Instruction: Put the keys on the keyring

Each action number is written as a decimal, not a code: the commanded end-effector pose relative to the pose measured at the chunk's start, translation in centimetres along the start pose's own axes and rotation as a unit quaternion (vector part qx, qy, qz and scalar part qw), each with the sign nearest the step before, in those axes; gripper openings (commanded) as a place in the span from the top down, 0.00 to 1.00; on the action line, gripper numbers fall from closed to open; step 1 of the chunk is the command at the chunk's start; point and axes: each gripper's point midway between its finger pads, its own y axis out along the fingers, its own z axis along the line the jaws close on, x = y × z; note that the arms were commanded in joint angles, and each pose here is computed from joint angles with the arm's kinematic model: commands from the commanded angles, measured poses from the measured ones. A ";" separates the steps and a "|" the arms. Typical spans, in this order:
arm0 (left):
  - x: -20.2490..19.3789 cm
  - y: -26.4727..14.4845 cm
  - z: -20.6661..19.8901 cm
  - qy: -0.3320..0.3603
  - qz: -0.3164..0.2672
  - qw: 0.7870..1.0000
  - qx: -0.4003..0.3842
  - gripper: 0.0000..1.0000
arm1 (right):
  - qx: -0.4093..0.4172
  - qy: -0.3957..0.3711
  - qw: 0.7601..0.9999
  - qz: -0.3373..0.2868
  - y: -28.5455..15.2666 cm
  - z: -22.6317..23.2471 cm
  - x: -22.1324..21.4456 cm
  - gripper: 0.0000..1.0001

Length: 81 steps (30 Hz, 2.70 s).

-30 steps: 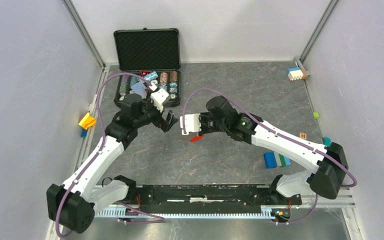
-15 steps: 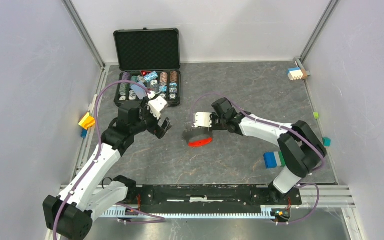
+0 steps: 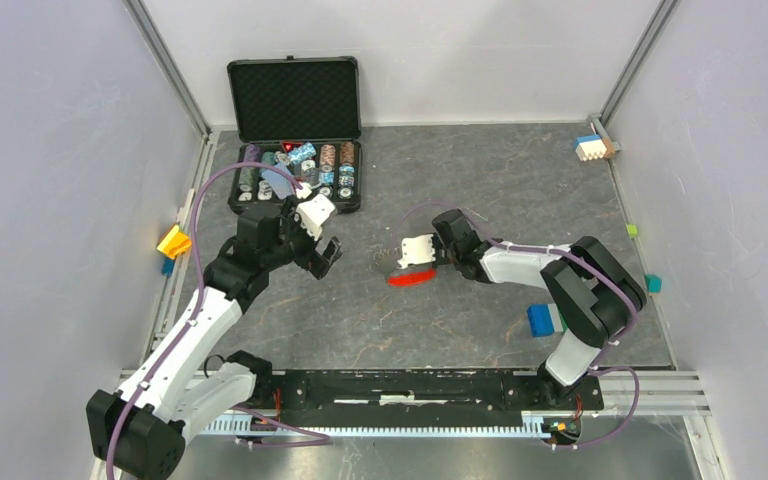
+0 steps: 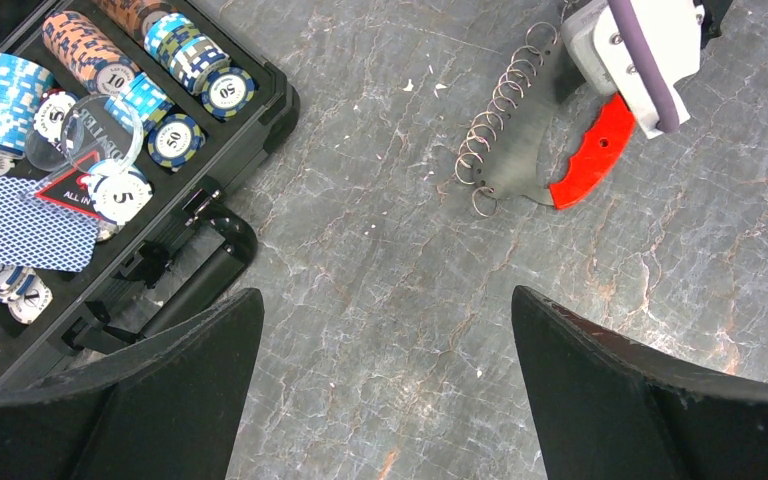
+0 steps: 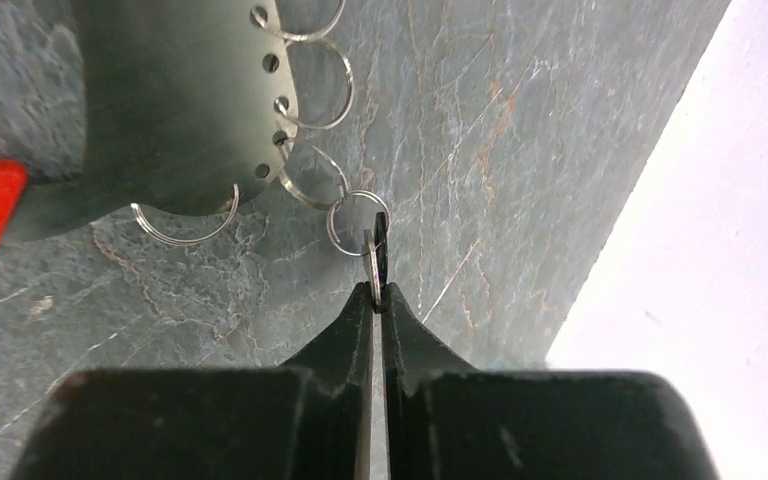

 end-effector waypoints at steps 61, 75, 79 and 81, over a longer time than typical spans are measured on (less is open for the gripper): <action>-2.0 -6.5 9.8 0.026 0.038 0.950 0.309 0.00 | -0.178 0.358 0.916 0.013 -13.7 -5.5 -9.4 0.02; -5.4 -8.5 8.5 -0.011 0.003 0.939 0.345 0.00 | -0.179 0.437 0.876 -0.099 -15.8 -3.1 -7.8 0.02; -5.2 -7.9 7.5 -0.035 -0.041 0.944 0.325 0.00 | -0.193 0.466 0.857 -0.104 -15.8 -2.3 -8.9 0.02; -5.3 -7.7 7.2 -0.040 -0.056 0.944 0.322 0.00 | -0.200 0.477 0.851 -0.095 -15.9 -2.1 -9.8 0.02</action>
